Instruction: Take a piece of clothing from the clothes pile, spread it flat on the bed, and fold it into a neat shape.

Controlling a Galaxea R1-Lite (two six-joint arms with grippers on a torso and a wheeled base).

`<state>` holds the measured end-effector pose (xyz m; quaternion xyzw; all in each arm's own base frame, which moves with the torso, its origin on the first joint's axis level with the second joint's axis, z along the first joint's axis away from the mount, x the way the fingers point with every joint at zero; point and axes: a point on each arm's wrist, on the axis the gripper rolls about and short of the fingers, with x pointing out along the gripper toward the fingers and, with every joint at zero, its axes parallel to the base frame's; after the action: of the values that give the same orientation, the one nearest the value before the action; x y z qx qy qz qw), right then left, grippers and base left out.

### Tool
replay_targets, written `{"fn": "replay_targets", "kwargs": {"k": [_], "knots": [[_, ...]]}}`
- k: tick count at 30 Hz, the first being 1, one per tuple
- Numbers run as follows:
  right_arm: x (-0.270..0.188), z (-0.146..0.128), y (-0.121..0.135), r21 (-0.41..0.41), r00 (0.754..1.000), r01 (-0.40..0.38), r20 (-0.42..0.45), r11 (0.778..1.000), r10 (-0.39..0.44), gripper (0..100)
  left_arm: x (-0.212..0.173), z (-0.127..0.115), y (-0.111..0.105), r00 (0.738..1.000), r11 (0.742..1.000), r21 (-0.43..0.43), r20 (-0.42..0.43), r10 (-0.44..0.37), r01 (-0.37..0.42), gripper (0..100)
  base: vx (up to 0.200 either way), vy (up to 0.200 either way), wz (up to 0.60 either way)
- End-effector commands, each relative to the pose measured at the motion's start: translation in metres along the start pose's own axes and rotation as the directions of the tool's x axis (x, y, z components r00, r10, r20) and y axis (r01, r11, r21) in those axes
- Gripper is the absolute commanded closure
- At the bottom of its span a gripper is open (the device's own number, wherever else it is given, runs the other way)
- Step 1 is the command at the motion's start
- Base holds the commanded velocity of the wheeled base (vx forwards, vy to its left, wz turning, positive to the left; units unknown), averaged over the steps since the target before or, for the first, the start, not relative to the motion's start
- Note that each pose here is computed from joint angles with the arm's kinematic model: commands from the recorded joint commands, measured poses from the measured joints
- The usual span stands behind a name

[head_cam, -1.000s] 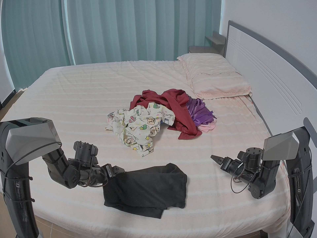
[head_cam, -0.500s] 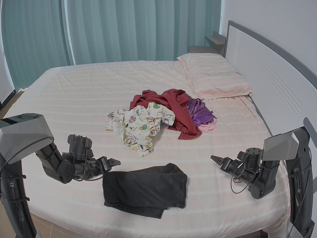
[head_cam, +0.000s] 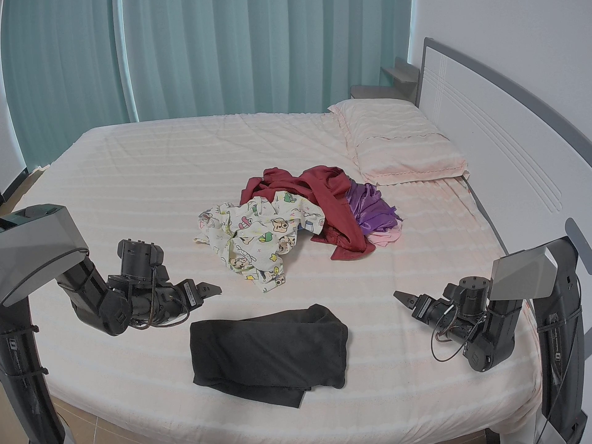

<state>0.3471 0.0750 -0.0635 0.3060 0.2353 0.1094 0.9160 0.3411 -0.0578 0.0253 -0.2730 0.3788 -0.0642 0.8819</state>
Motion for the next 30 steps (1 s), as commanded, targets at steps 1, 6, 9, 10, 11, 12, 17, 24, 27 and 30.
{"fn": "replay_targets", "kwargs": {"k": [1,6,9,10,11,12,17,24,27,30], "knots": [[0.000,0.000,0.003,-0.003,1.000,-0.014,0.007,1.000,0.014,0,0.003,0.002,0.004,1.000,1.000,-0.011,0.000,0.008,-0.008,0,0.000,0.200,0.00],[-0.006,-0.005,0.005,-0.003,1.000,-0.016,-0.026,1.000,0.016,0,0.010,-0.001,0.009,1.000,1.000,-0.017,-0.017,0.022,-0.023,0,0.000,0.200,0.00],[-0.014,-0.013,0.011,-0.008,0.996,-0.039,-0.081,0.999,0.038,0,0.014,-0.007,0.010,0.999,0.999,-0.015,-0.039,0.028,-0.028,0,0.000,0.133,0.00],[-0.015,-0.014,0.010,-0.012,0.995,-0.042,-0.093,0.999,0.041,0,0.016,-0.009,0.010,0.998,0.999,-0.015,-0.047,0.030,-0.031,0,0.000,0.000,0.00],[-0.017,-0.016,0.011,-0.024,0.993,-0.049,-0.110,0.999,0.046,0,0.018,-0.013,0.009,0.998,0.999,-0.011,-0.057,0.030,-0.030,0,0.000,0.000,0.00],[-0.018,-0.018,0.009,-0.045,0.992,-0.051,-0.121,0.998,0.045,0,0.022,-0.017,0.008,0.997,0.999,-0.005,-0.069,0.032,-0.032,0,0.000,0.000,0.00],[-0.018,-0.020,0.007,-0.065,0.991,-0.049,-0.128,0.997,0.040,0,0.026,-0.026,0.001,0.995,1.000,0.012,-0.092,0.027,-0.026,0,0.000,0.000,0.00],[-0.024,-0.023,0.008,-0.067,0.988,-0.045,-0.150,0.997,0.034,0,0.027,-0.032,-0.002,0.994,1.000,0.010,-0.108,0.029,-0.028,0,-0.114,0.000,0.00],[-0.026,-0.027,0.011,-0.075,0.985,-0.056,-0.169,0.996,0.043,0,0.031,-0.037,-0.008,0.993,1.000,0.002,-0.120,0.017,-0.017,0,-0.200,0.000,0.00],[-0.028,-0.029,0.011,-0.077,0.983,-0.055,-0.179,0.995,0.040,0,0.034,-0.040,-0.021,0.992,0.998,-0.069,-0.122,-0.008,0.000,0,-0.133,0.000,0.00]]}}
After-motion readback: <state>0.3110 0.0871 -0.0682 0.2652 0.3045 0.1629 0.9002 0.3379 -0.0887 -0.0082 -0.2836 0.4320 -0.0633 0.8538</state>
